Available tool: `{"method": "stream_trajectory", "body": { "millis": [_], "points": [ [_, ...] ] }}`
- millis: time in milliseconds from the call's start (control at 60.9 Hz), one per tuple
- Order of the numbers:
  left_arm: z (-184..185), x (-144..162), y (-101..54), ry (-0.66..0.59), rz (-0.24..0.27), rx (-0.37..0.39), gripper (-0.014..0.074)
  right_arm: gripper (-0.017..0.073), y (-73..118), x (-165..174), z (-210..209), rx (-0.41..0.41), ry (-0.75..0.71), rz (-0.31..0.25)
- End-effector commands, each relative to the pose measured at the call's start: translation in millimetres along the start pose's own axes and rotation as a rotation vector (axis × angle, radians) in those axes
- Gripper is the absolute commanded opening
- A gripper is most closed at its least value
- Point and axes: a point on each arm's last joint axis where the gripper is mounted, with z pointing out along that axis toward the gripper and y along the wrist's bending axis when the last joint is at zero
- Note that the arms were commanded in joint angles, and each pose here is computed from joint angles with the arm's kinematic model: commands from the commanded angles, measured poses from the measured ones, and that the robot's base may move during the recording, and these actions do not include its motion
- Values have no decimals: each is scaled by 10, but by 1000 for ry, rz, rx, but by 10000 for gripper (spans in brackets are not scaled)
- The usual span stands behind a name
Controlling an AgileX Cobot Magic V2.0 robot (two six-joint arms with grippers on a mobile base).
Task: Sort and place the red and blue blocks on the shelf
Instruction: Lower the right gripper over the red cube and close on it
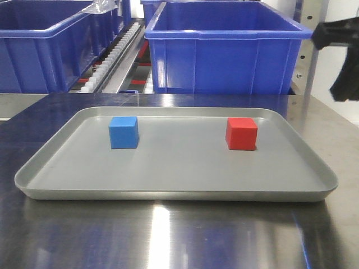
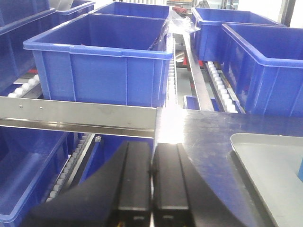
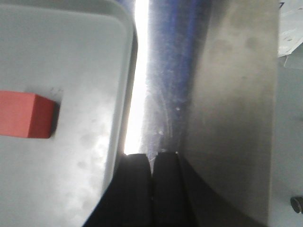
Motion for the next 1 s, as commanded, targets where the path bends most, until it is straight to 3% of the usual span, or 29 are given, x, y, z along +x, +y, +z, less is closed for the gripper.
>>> {"method": "stream_trajectory", "body": {
  "millis": [0,82,181,641,985],
  "points": [
    [-3,38,8,-61,0,2,137,283,74,-141,-122,-25,-93,-18],
    [-3,38,8,-61,0,2,137,492,108,-133,-104,-32,-87,-27],
    [-3,38,8,-61,0,2,137,588,150,-126,-105,-41,-86,-39],
    [-3,38,8,-61,0,2,137,549,628,-205,-162,-151,-146,-149],
    [-3,38,8,-61,0,2,137,549,846,-365,105,-149,-8,-131]
  ]
}}
